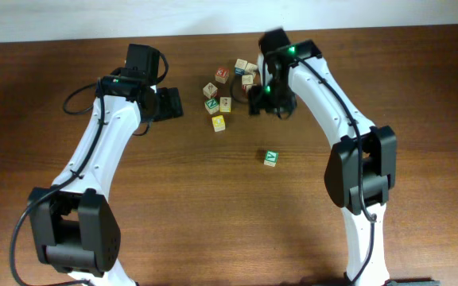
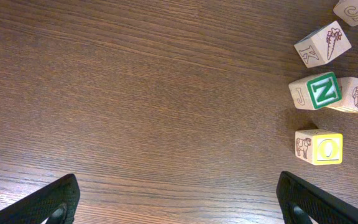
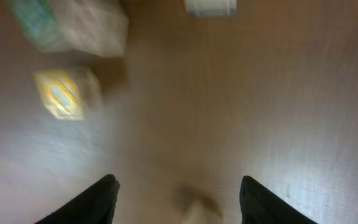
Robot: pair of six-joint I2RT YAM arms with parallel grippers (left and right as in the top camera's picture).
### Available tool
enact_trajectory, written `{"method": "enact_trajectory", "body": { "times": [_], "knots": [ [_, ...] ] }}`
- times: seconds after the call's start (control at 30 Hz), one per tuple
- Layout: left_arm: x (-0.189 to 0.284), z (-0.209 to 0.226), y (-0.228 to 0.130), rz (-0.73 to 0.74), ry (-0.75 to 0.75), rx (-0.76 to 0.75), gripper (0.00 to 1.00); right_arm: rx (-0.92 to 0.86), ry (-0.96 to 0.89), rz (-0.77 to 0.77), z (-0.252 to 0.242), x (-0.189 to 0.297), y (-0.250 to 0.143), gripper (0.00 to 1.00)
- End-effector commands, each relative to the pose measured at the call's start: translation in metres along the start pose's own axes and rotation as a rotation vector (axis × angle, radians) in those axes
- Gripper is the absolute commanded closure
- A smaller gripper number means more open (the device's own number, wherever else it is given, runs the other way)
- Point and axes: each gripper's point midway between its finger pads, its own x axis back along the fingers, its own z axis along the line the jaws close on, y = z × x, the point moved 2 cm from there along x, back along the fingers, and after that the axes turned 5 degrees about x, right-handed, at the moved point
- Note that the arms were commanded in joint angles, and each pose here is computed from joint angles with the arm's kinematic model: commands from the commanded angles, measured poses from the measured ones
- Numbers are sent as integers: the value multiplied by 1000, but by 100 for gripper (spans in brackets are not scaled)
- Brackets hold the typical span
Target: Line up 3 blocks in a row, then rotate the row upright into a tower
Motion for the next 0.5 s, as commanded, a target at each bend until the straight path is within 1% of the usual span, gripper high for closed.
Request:
{"method": "enact_trajectory", "body": {
  "times": [0.0, 0.07, 0.13, 0.27, 0.3, 0.37, 0.47],
  "knots": [
    [0, -4, 5, -8, -16, 16, 1, 59, 13, -144, 18, 3, 33, 32],
    [0, -4, 5, -8, -16, 17, 1, 66, 27, -208, 27, -6, 49, 31],
    [0, -4, 6, -10, -17, 17, 1, 44, 41, -238, 33, -20, 59, 30],
    [0, -5, 11, -34, -22, 20, 0, 40, 60, -249, 53, -51, 64, 30],
    [0, -4, 13, -40, -21, 22, 1, 44, 46, -252, 55, -55, 64, 30],
    [0, -1, 15, -46, -20, 31, 1, 14, -42, -247, 50, -70, 61, 30],
    [-1, 10, 19, -45, -8, 54, 0, -40, -112, -242, 42, -86, 58, 34]
  ]
}}
